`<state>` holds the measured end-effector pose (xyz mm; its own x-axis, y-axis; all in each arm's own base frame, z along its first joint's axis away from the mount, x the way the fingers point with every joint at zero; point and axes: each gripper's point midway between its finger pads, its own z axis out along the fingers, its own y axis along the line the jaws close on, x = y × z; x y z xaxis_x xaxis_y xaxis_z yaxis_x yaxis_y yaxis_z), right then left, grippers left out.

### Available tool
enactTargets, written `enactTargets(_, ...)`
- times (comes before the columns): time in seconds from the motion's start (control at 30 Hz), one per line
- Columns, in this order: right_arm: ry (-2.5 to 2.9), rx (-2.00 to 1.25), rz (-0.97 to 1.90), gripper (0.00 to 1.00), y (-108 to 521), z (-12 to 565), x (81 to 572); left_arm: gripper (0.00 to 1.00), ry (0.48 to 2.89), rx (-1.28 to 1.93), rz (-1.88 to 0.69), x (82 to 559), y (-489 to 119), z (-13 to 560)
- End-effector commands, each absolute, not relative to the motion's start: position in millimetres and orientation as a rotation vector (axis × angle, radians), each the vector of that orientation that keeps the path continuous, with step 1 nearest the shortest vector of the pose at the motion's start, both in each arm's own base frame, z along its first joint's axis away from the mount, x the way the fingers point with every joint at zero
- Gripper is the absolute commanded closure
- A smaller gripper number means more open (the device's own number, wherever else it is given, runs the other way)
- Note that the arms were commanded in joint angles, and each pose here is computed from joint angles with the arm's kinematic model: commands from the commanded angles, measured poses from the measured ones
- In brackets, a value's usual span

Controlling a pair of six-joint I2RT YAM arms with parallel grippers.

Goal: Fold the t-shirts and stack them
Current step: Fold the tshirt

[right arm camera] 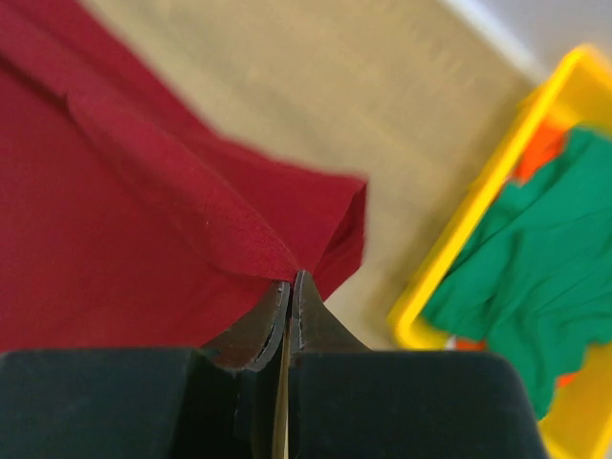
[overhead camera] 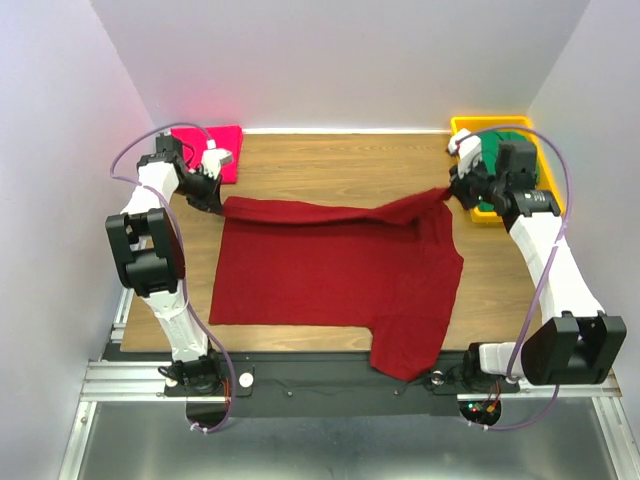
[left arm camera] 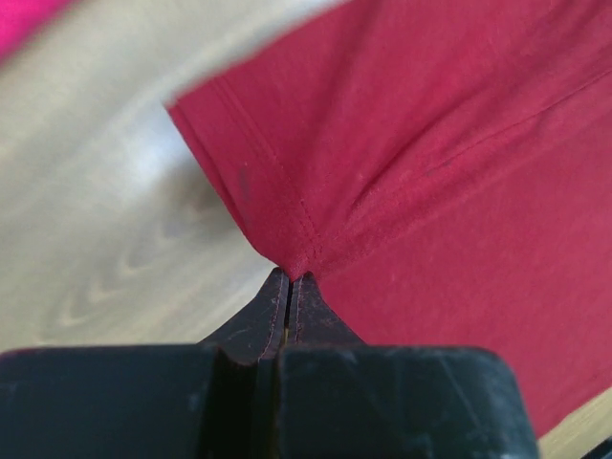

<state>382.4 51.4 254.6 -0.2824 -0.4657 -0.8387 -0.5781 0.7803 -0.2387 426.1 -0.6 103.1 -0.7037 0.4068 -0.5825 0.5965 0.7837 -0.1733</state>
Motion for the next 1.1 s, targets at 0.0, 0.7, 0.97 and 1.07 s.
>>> enactTargets(0.0, 2.02, -0.908, 0.184, 0.99, 56, 225, 341, 1.0, 2.447, 0.852, -0.459, 400, 5, 102)
enactTargets(0.7, 2.223, -1.264, 0.406, 0.44, 80, 167, 281, 0.55, 2.468, 0.983, -0.533, 372, 3, 95)
enactTargets(0.97, 2.496, -0.747, 0.58, 0.42, 85, 159, 343, 0.53, 2.399, 0.76, -0.544, 413, -4, 122)
enactTargets(1.07, 2.56, -0.548, 0.505, 0.43, 72, 144, 366, 0.53, 2.411, 0.64, -0.522, 432, 0, 120)
